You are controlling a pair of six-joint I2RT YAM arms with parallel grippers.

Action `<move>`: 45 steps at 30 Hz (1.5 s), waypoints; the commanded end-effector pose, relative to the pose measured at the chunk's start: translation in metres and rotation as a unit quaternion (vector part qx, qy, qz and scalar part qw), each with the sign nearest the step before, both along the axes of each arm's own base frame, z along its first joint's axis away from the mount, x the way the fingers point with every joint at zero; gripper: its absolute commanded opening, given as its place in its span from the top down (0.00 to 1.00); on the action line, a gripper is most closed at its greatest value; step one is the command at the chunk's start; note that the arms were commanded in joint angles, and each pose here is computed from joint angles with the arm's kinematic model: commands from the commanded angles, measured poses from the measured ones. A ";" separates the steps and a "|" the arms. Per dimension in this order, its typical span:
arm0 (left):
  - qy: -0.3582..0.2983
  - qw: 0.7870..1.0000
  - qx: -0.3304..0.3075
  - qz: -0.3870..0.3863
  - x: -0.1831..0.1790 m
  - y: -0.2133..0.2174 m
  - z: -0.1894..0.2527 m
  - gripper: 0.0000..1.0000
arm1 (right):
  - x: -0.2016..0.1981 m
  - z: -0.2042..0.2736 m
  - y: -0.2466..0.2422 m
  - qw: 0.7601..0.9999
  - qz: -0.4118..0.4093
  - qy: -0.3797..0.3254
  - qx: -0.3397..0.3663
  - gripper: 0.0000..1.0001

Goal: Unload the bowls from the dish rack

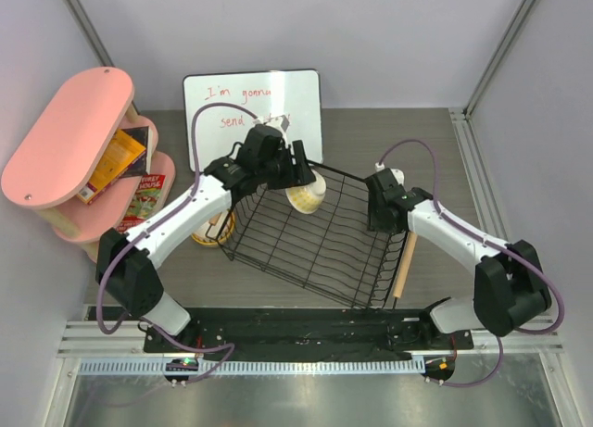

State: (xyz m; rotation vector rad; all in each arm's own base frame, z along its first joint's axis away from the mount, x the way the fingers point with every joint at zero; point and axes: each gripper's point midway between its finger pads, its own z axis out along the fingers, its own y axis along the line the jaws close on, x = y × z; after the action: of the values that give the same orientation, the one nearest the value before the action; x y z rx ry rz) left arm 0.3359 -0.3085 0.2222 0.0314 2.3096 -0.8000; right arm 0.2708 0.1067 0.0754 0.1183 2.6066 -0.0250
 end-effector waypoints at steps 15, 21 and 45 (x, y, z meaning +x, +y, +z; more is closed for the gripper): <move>-0.095 0.979 0.158 0.083 -0.033 0.114 0.059 1.00 | 0.090 0.030 -0.041 0.997 -0.007 -0.037 -0.072 0.58; -0.115 0.975 0.162 0.102 -0.036 0.127 0.076 1.00 | 0.108 0.017 -0.048 0.996 0.002 -0.019 -0.088 0.59; -0.176 0.855 0.426 0.237 -0.051 0.258 0.139 1.00 | 0.078 0.136 0.010 0.978 0.023 -0.154 0.138 0.55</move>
State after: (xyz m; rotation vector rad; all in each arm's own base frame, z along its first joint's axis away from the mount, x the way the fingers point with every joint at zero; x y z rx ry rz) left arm 0.2844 -0.0762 0.3623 0.0166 2.0214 0.2692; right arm 0.3554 0.1058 0.1711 0.1171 2.3951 0.2162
